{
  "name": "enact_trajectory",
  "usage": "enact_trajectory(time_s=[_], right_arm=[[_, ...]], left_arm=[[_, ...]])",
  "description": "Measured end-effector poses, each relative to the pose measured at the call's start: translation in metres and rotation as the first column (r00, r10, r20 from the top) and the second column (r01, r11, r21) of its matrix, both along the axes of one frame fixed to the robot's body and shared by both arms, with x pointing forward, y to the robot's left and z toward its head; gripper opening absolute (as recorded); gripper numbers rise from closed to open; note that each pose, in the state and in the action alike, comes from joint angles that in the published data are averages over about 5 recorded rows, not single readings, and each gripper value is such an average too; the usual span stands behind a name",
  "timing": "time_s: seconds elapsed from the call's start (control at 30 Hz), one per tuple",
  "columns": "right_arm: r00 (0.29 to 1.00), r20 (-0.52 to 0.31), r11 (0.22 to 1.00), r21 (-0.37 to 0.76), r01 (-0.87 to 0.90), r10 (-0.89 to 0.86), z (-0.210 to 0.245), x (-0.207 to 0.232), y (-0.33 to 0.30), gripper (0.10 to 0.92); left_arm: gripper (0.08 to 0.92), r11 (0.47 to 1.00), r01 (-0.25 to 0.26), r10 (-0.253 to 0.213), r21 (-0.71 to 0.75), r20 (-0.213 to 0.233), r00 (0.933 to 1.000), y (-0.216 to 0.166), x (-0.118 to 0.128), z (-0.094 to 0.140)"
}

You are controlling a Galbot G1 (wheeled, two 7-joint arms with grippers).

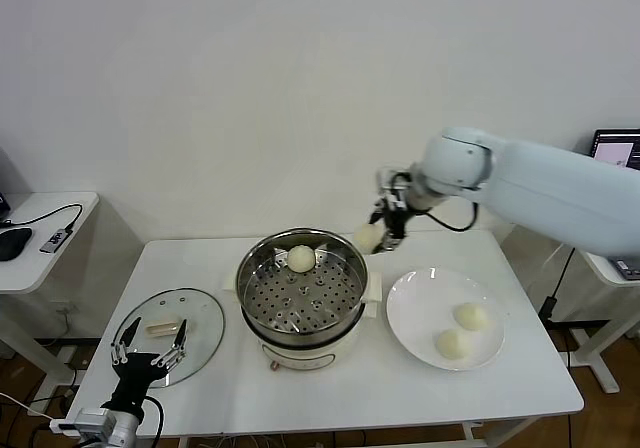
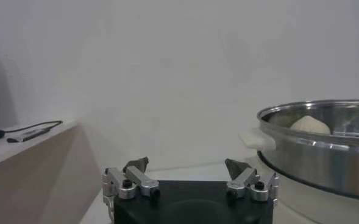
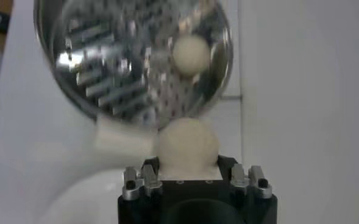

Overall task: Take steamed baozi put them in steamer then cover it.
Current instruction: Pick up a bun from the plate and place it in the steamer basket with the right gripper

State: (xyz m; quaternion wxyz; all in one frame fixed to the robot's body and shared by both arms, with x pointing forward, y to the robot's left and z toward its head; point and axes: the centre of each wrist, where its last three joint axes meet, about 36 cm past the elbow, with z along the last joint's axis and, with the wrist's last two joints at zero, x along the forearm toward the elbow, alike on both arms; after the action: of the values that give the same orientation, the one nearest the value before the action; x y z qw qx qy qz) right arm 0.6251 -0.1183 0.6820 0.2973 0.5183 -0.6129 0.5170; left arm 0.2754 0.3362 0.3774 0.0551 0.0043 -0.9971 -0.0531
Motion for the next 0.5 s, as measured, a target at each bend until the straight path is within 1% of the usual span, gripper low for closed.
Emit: enact_trajectory(time_s=[0.5], right_arm=[[0.997,-0.079,1.0,0.002,0.016,-0.016,-0.057,0.011,0.118,0.602]], left_arm=[[0.823,1.0,-0.008,0.008,-0.013,0.007,0.9999,-0.004,0.001,-0.004]])
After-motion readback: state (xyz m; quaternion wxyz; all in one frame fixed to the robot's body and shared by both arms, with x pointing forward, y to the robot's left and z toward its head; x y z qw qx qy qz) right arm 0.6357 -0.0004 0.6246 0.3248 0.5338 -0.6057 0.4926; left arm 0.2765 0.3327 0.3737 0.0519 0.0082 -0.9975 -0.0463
